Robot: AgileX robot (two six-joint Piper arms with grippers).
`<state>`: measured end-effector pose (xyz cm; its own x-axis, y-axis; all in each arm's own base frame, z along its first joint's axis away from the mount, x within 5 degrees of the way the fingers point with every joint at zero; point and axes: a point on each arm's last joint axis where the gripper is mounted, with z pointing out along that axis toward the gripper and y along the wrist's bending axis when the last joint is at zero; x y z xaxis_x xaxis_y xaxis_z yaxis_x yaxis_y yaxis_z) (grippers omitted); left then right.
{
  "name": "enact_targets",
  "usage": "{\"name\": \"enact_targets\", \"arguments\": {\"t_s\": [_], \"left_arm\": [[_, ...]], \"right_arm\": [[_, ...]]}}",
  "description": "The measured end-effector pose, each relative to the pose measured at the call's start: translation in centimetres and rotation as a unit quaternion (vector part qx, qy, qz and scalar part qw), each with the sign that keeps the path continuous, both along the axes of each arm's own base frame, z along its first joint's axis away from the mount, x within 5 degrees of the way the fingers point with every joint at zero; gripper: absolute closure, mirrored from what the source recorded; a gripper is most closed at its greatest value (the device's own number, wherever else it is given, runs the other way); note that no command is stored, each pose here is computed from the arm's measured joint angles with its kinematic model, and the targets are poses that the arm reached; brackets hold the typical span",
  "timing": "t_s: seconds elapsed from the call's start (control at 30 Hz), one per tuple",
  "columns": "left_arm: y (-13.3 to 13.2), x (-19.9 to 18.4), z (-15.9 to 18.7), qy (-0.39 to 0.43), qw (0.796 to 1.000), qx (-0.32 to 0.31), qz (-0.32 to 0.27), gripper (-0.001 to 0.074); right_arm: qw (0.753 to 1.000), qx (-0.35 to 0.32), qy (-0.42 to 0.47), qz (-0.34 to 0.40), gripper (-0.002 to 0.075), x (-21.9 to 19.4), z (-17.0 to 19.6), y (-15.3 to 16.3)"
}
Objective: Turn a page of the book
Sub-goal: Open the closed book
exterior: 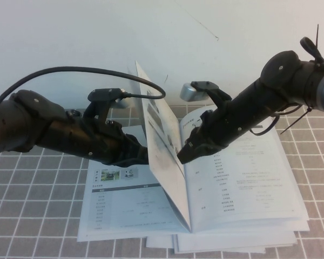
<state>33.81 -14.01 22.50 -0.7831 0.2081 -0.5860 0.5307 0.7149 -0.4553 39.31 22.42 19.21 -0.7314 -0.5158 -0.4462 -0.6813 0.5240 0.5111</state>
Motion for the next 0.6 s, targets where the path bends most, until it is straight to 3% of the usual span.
{"name": "enact_targets", "arguments": {"t_s": [0.23, 0.6], "left_arm": [[1.6, 0.8, 0.3, 0.014, 0.998, -0.034, 0.044, 0.0738], [3.1, 0.9, 1.3, 0.012, 0.996, -0.049, 0.069, 0.0738]], "right_arm": [[0.997, 0.078, -0.008, 0.002, 0.0727, 0.1, 1.0, 1.0], [0.997, 0.076, 0.012, 0.000, 0.0727, 0.0, -1.2, 1.7]]}}
